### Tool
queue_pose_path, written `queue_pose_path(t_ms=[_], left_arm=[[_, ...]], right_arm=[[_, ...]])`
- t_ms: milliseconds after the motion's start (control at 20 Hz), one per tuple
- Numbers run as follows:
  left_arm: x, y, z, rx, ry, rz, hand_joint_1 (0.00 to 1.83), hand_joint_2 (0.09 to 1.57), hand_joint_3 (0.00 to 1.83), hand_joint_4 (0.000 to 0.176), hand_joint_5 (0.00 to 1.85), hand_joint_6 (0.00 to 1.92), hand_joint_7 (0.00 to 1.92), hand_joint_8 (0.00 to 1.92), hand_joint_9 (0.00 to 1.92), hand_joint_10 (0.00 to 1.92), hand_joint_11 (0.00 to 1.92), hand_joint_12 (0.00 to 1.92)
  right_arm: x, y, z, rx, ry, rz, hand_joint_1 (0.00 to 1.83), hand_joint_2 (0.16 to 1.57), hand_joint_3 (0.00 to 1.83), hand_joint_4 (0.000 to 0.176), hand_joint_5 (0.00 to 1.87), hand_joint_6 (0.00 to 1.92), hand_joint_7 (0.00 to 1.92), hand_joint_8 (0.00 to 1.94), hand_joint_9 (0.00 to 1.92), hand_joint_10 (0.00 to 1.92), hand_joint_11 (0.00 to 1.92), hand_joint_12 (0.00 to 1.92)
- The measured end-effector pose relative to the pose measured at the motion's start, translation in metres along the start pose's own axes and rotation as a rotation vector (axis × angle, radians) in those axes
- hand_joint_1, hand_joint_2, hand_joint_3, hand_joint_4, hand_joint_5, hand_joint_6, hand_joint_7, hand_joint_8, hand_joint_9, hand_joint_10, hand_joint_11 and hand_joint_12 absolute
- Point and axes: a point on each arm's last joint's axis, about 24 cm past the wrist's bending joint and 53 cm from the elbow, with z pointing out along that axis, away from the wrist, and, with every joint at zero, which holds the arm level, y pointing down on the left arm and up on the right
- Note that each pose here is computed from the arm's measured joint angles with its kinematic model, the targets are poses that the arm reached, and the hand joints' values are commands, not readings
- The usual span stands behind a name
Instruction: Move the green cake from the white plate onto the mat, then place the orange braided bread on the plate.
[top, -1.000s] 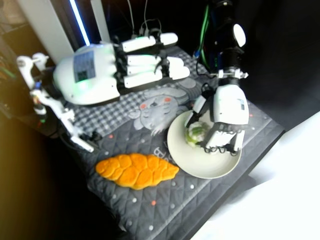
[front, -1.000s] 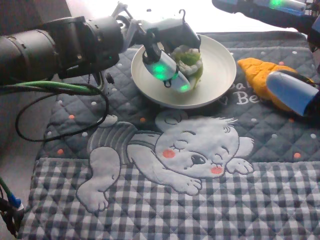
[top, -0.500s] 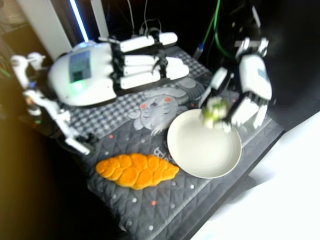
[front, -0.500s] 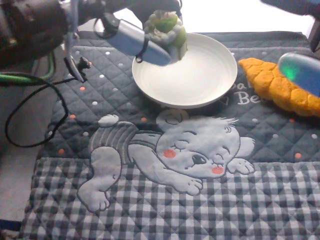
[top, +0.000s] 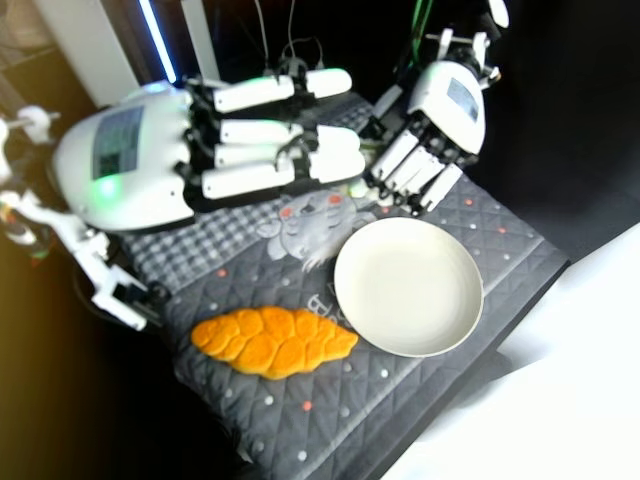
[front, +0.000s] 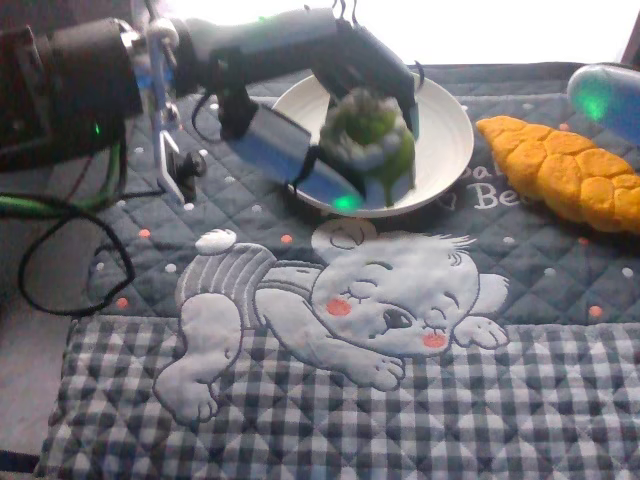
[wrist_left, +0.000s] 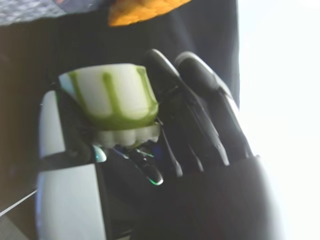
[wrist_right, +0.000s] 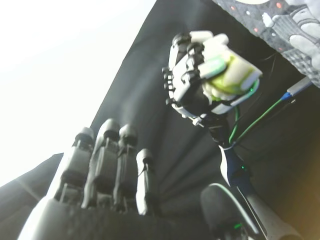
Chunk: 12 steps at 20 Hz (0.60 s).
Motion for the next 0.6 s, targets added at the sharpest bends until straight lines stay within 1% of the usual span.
queue_pose_path(t_ms=[50, 100, 150, 200, 250, 300, 350, 400, 450, 500, 550, 600], left_arm=[[0.010, 0.002, 0.000, -0.002, 0.025, -0.005, 1.22, 1.10, 0.00, 0.013, 0.94, 1.04, 1.11, 0.79, 1.07, 0.55, 0.69, 1.25], [0.021, 0.005, 0.000, -0.009, 0.053, -0.002, 1.23, 1.09, 0.00, 0.024, 0.97, 1.02, 1.12, 0.73, 1.12, 0.38, 0.71, 1.16], [0.028, 0.008, 0.002, -0.016, 0.071, 0.000, 1.22, 1.09, 0.00, 0.028, 0.96, 1.02, 1.11, 0.76, 1.14, 0.33, 0.73, 1.18], [0.031, 0.009, 0.003, -0.017, 0.078, -0.018, 1.23, 1.08, 0.00, 0.024, 0.98, 0.97, 1.13, 0.75, 1.15, 0.30, 0.74, 1.17], [0.035, 0.010, 0.006, -0.018, 0.086, -0.039, 1.23, 1.07, 0.00, 0.030, 1.01, 0.92, 1.15, 0.73, 1.13, 0.24, 0.69, 1.15], [0.040, 0.013, 0.007, -0.022, 0.097, -0.058, 1.23, 1.07, 0.00, 0.035, 1.04, 0.87, 1.16, 0.71, 1.13, 0.20, 0.65, 1.15], [0.048, 0.016, 0.007, -0.029, 0.112, -0.076, 1.24, 1.05, 0.00, 0.044, 1.08, 0.81, 1.19, 0.63, 1.14, 0.16, 0.64, 1.25], [0.057, 0.019, 0.006, -0.036, 0.130, -0.077, 1.24, 1.05, 0.00, 0.044, 1.08, 0.81, 1.19, 0.63, 1.14, 0.16, 0.64, 1.25], [0.066, 0.022, 0.006, -0.039, 0.150, -0.074, 1.24, 1.05, 0.00, 0.043, 1.07, 0.83, 1.19, 0.63, 1.15, 0.16, 0.64, 1.34], [0.071, 0.022, 0.006, -0.040, 0.163, -0.071, 1.24, 1.05, 0.00, 0.039, 1.07, 0.84, 1.19, 0.62, 1.16, 0.16, 0.63, 1.35], [0.075, 0.021, 0.006, -0.038, 0.168, -0.064, 1.23, 1.07, 0.00, 0.038, 1.02, 0.91, 1.15, 0.69, 1.15, 0.18, 0.61, 1.44], [0.076, 0.019, 0.007, -0.035, 0.169, -0.057, 1.23, 1.08, 0.00, 0.037, 1.01, 0.94, 1.14, 0.71, 1.14, 0.18, 0.59, 1.48]], right_arm=[[0.000, 0.000, 0.000, 0.000, -0.001, 0.000, 0.00, 0.95, 0.70, 0.176, 0.07, 0.00, 0.35, 0.00, 0.29, 0.00, 0.03, 0.03], [0.000, -0.001, 0.000, 0.001, -0.002, 0.000, 0.00, 0.94, 0.71, 0.176, 0.07, 0.00, 0.35, 0.00, 0.28, 0.00, 0.01, 0.03], [0.000, -0.001, 0.001, 0.001, -0.004, 0.003, 0.00, 0.98, 0.65, 0.176, 0.06, 0.00, 0.34, 0.00, 0.27, 0.00, 0.00, 0.02], [0.001, -0.001, 0.001, -0.001, -0.003, 0.005, 0.00, 1.02, 0.60, 0.176, 0.08, 0.00, 0.34, 0.00, 0.26, 0.00, 0.00, 0.00], [0.002, 0.000, 0.002, -0.002, 0.000, 0.006, 0.00, 1.07, 0.55, 0.176, 0.10, 0.00, 0.34, 0.00, 0.26, 0.00, 0.00, 0.00], [0.003, 0.000, 0.002, -0.003, 0.002, 0.006, 0.00, 1.08, 0.53, 0.176, 0.11, 0.00, 0.34, 0.00, 0.26, 0.00, 0.00, 0.00], [0.004, 0.000, 0.002, -0.004, 0.000, 0.009, 0.00, 1.06, 0.52, 0.176, 0.08, 0.00, 0.33, 0.00, 0.25, 0.00, 0.00, 0.00], [0.004, -0.001, 0.002, -0.002, -0.002, 0.010, 0.00, 1.06, 0.52, 0.176, 0.08, 0.00, 0.33, 0.00, 0.25, 0.00, 0.00, 0.00], [0.003, -0.001, 0.002, -0.002, -0.001, 0.009, 0.00, 1.01, 0.58, 0.176, 0.09, 0.00, 0.35, 0.00, 0.27, 0.00, 0.00, 0.00], [0.003, -0.002, 0.002, -0.001, -0.002, 0.007, 0.00, 0.96, 0.66, 0.176, 0.08, 0.01, 0.35, 0.00, 0.27, 0.00, 0.00, 0.00], [0.003, -0.002, 0.002, -0.001, -0.003, 0.008, 0.00, 0.94, 0.68, 0.167, 0.07, 0.00, 0.35, 0.00, 0.27, 0.00, 0.00, 0.00], [0.003, -0.002, 0.002, -0.001, -0.002, 0.007, 0.00, 0.94, 0.68, 0.168, 0.07, 0.00, 0.35, 0.00, 0.27, 0.00, 0.00, 0.00]])
